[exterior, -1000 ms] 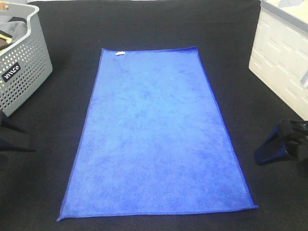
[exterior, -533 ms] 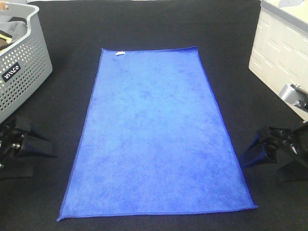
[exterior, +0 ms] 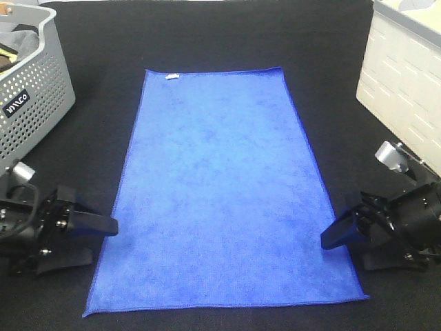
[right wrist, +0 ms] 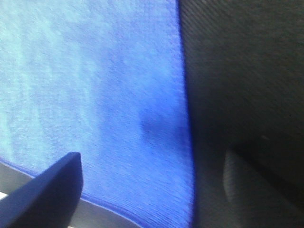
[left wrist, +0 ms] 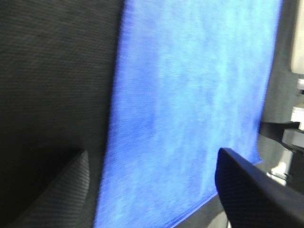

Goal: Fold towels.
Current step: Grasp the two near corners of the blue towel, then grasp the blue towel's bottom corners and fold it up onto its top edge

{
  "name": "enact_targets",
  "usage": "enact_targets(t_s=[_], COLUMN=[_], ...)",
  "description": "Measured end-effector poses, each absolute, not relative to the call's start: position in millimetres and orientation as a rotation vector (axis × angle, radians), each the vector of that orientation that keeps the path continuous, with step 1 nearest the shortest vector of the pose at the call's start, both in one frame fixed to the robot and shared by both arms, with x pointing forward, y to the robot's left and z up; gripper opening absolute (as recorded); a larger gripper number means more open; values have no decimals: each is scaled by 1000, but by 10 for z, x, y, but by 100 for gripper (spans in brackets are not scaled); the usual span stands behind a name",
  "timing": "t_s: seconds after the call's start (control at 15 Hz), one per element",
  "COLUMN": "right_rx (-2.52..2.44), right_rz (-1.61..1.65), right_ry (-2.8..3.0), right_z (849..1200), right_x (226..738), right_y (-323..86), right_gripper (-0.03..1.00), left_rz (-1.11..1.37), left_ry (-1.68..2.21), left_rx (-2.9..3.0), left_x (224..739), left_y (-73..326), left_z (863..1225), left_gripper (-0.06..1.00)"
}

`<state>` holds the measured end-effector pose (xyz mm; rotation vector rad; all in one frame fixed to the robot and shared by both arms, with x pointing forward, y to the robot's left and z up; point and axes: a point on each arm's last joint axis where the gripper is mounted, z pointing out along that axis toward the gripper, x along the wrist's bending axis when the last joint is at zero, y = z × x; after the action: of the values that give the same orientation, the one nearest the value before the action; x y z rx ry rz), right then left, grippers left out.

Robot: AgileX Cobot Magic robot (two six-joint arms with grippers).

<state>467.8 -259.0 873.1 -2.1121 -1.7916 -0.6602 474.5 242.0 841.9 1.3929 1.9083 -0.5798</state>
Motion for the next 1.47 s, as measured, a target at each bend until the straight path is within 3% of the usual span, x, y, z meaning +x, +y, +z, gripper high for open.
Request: enact_targets(t_s=[0.27, 0.47, 0.53, 0.8, 0.93, 1.47], right_rx=[-2055, -2022, -2019, -2046, -2042, -2065], right_rz=[-675, -682, -690, -669, -671, -747], right_ry=[-1712, -1660, -1651, -1706, -1705, -1808], right_z=[8625, 8538, 8512, 8436, 8440, 8957], right_x=[4701, 4707, 4713, 4715, 4714, 4578], right_y=[-2529, -2495, -2489, -2527, -2524, -2552], right_gripper=[74, 63, 56, 3, 0, 0], left_rz=[-666, -662, -657, -646, -639, -528], left_ry=[1805, 1783, 1788, 1797, 1799, 1825], left_rx=[1470, 1527, 1537, 1559, 1558, 1713], left_x=[4804, 4814, 4814, 4809, 4814, 4730], left_y=[2102, 1988, 1984, 1979, 1981, 2081], left_z=[8345, 8325, 8313, 8299, 8320, 8768], left_gripper=[71, 63, 58, 15, 1, 0])
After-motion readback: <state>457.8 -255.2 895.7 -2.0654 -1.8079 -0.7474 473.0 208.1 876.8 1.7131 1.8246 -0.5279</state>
